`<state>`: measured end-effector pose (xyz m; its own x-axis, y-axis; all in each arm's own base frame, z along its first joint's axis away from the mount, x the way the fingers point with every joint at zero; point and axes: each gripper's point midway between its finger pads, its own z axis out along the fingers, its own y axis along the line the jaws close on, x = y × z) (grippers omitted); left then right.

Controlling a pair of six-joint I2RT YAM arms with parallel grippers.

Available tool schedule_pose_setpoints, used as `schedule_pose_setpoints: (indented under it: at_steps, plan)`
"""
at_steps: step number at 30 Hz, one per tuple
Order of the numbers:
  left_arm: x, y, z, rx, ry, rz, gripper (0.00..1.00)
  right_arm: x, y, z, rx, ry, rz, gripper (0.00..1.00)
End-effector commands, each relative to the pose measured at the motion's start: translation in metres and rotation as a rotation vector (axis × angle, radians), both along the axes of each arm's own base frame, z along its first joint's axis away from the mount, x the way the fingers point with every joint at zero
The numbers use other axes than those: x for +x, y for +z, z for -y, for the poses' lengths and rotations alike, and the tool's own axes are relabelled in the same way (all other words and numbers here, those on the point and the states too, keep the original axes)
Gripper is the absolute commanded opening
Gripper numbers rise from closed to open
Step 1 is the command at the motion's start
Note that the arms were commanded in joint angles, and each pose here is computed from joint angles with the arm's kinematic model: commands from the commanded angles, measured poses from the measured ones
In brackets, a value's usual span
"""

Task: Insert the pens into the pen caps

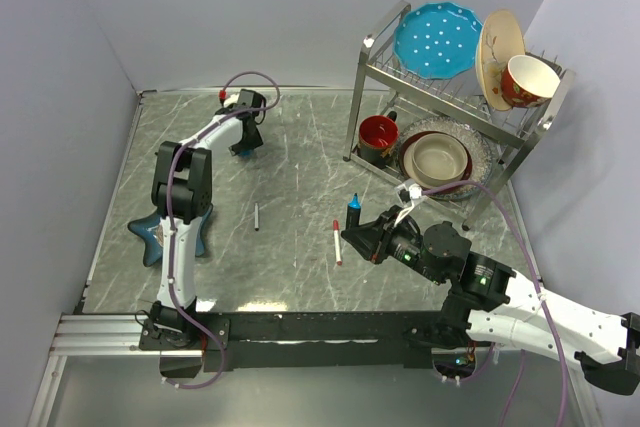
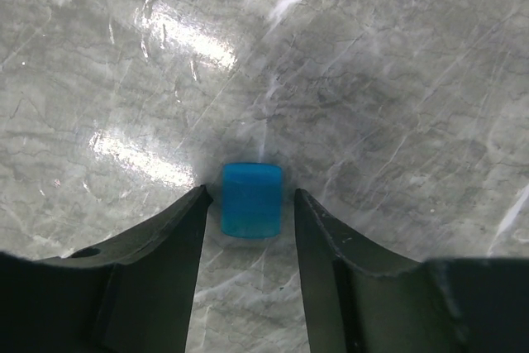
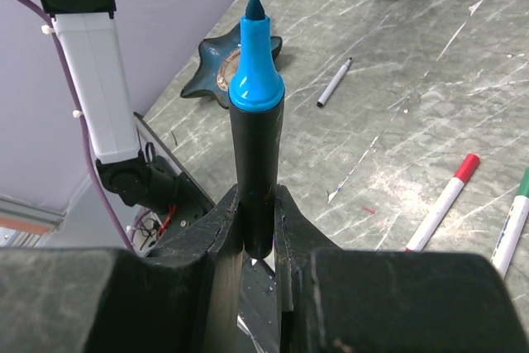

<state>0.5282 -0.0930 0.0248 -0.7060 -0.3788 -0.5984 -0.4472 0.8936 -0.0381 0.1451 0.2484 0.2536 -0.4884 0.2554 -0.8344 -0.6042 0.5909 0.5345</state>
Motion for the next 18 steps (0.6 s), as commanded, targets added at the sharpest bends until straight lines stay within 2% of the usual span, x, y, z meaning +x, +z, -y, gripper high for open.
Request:
schedule_pose_setpoints:
  at_steps: [1, 5, 13, 18]
  plan:
    - [-0.021, -0.028, -0.003, -0.006, -0.031, -0.111, 0.49, -0.001, 0.027, 0.000, 0.074, -0.004, 0.030, 0.00]
    - [-0.018, -0.031, -0.006, -0.003, -0.022, -0.116, 0.44, 0.000, 0.028, -0.001, 0.072, -0.004, 0.032, 0.00]
    - [-0.015, -0.034, -0.014, -0.009, -0.014, -0.110, 0.46, -0.001, 0.027, -0.002, 0.069, 0.000, 0.030, 0.00]
    - [-0.016, -0.036, -0.009, -0.033, -0.032, -0.112, 0.35, -0.001, 0.027, -0.001, 0.075, -0.004, 0.030, 0.00]
